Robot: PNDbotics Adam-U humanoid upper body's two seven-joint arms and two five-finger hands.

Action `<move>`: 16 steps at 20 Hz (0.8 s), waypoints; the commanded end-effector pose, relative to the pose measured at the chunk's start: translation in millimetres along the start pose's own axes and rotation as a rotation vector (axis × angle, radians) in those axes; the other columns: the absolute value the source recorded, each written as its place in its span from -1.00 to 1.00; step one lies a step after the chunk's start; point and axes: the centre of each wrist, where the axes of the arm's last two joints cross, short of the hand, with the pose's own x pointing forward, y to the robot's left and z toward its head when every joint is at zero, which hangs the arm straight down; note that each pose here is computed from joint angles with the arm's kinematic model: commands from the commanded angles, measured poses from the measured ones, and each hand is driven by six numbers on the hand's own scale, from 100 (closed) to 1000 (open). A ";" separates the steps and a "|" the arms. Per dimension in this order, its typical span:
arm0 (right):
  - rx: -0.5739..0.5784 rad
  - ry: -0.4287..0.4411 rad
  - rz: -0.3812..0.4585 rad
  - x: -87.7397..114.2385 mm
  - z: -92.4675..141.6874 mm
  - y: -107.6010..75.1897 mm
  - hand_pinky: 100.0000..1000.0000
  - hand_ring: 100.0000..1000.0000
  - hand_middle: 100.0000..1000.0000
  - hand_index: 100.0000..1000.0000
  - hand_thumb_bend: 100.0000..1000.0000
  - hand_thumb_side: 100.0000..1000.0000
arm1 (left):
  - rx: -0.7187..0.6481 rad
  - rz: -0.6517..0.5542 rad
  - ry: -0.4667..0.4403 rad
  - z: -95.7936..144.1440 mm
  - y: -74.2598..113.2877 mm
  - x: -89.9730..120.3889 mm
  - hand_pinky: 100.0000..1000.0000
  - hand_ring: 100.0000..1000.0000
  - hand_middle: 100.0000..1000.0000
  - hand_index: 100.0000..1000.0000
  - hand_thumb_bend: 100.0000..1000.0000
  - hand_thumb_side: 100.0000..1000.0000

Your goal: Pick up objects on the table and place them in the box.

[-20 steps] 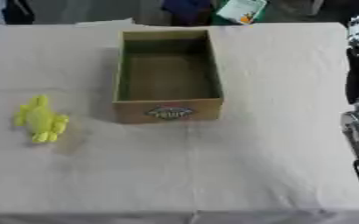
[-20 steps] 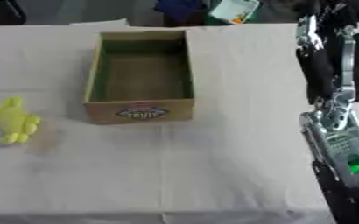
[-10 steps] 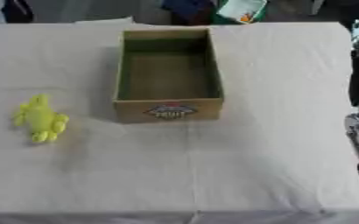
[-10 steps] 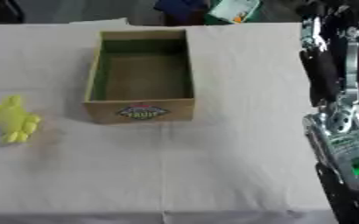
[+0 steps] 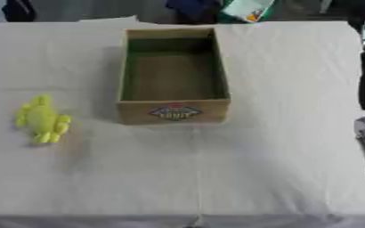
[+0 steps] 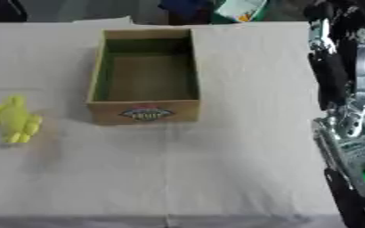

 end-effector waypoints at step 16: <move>0.027 -0.028 0.003 8.1 -5.5 0.5 0.72 0.56 0.12 0.65 -1.00 0.00 | -0.205 0.118 -0.068 -3.7 4.8 -13.8 0.32 0.73 0.82 1.00 0.10 -0.08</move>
